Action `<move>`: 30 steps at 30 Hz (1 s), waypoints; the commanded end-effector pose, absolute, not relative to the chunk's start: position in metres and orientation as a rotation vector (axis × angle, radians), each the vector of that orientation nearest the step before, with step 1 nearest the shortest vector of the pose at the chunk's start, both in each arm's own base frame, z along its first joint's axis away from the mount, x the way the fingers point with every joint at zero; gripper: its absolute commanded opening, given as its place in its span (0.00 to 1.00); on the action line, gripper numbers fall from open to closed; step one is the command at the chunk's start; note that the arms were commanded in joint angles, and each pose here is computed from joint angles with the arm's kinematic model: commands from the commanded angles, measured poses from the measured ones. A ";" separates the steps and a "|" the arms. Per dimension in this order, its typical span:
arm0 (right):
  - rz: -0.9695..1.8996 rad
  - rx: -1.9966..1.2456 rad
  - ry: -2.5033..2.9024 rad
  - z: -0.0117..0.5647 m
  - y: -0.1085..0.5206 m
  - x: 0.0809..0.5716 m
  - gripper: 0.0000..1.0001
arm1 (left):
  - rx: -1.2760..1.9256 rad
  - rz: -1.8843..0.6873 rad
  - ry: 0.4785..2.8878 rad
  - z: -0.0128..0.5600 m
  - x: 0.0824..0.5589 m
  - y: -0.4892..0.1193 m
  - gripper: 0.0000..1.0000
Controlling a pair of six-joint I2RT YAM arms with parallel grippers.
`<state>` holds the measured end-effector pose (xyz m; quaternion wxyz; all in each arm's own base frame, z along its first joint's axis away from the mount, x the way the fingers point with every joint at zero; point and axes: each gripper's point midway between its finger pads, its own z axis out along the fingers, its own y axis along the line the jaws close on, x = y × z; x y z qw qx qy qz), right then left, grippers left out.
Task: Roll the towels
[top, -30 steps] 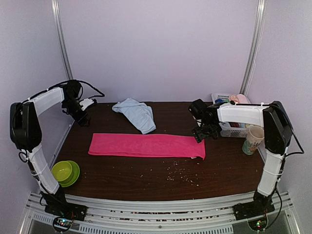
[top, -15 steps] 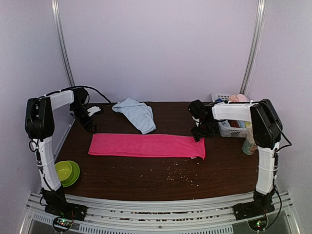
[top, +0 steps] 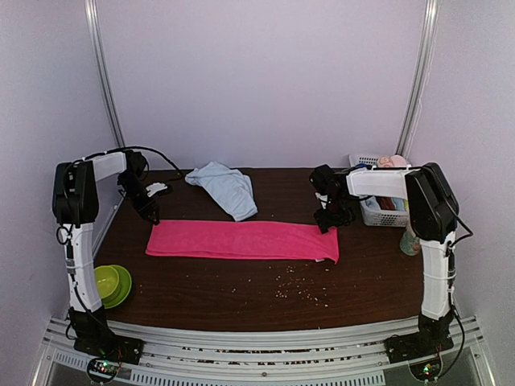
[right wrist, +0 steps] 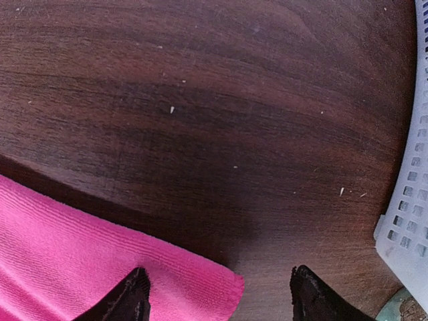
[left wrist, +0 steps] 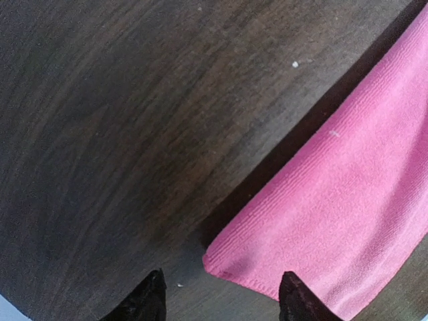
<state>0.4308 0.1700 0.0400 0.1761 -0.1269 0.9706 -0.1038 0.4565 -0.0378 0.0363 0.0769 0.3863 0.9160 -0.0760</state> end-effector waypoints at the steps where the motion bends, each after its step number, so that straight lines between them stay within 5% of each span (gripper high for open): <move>1: -0.281 -0.379 2.767 0.038 0.172 0.434 0.72 | 1.179 -0.289 2.750 0.037 0.452 -0.039 0.57; 9: -0.280 -0.401 2.781 0.031 0.174 0.433 0.70 | 1.183 -0.348 2.775 0.025 0.448 -0.043 0.44; 16: -0.272 -0.412 2.787 0.029 0.174 0.433 0.61 | 1.177 -0.365 2.773 0.025 0.450 -0.045 0.21; 21: -0.250 -0.416 2.799 0.026 0.174 0.431 0.47 | 1.176 -0.358 2.775 0.025 0.450 -0.044 0.01; 30: -0.221 -0.393 2.788 0.031 0.172 0.430 0.07 | 1.150 -0.315 2.752 0.036 0.453 -0.042 0.00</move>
